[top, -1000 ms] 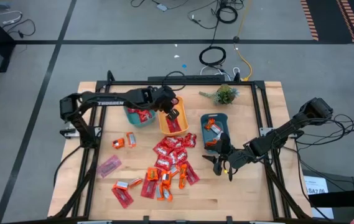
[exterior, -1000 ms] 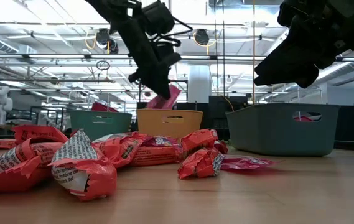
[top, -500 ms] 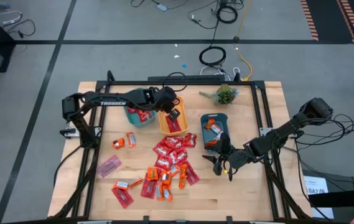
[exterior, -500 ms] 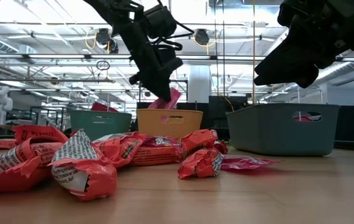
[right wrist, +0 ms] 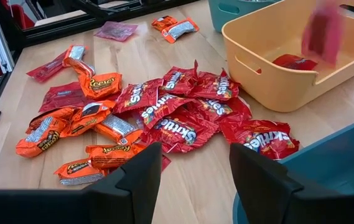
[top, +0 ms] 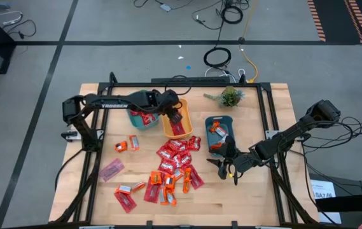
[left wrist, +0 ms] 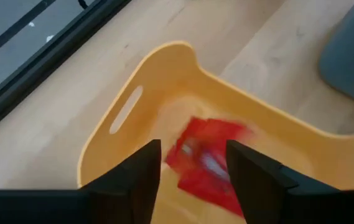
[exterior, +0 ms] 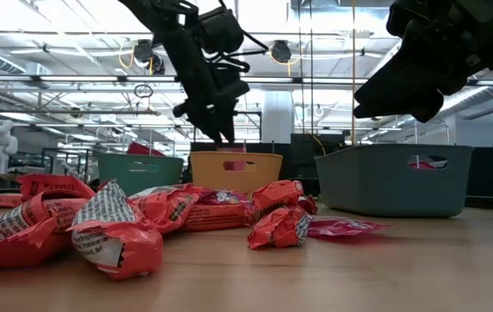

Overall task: Sort candy
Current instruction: Put the pink wrapper gummy into the yellow bin, then put the red pack of candy into the light blue bin

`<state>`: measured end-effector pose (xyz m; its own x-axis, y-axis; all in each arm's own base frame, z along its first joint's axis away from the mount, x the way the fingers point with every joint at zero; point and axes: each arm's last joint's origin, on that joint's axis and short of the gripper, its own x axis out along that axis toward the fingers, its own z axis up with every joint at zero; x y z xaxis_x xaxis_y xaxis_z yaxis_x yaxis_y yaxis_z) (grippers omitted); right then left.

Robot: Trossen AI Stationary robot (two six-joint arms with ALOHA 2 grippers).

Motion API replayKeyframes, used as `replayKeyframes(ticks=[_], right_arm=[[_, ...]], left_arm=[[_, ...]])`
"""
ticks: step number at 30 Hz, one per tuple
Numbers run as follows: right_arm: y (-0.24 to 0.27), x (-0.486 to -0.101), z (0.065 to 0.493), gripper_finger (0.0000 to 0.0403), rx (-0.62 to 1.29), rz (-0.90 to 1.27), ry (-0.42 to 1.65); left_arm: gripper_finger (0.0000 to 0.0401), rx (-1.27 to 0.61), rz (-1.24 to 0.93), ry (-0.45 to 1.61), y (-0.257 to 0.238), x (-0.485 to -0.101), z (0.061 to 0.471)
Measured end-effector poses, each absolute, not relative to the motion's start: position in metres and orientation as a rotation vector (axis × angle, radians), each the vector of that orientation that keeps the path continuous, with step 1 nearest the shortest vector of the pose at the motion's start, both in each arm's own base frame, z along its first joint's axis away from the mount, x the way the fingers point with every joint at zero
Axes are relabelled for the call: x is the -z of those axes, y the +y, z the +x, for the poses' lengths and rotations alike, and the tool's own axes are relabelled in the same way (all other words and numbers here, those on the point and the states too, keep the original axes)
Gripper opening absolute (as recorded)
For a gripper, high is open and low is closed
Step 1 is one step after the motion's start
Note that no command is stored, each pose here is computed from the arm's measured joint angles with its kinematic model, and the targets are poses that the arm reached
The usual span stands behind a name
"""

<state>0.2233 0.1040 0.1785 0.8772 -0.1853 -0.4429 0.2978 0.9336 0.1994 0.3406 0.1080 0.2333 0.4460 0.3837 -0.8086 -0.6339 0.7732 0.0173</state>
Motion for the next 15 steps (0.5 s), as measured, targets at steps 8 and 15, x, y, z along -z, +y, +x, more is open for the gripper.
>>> replayKeyframes(ticks=[8,15], right_arm=[[0.104,-0.179,0.223,0.0180,0.255,0.268,0.432],[0.104,-0.179,0.224,0.0180,0.255,0.272,0.426]], left_arm=[[0.0204,-0.607,-0.247,0.988,0.099,-0.262,0.312],[0.0204,-0.548,-0.191,1.117,0.073,-0.288,0.274]])
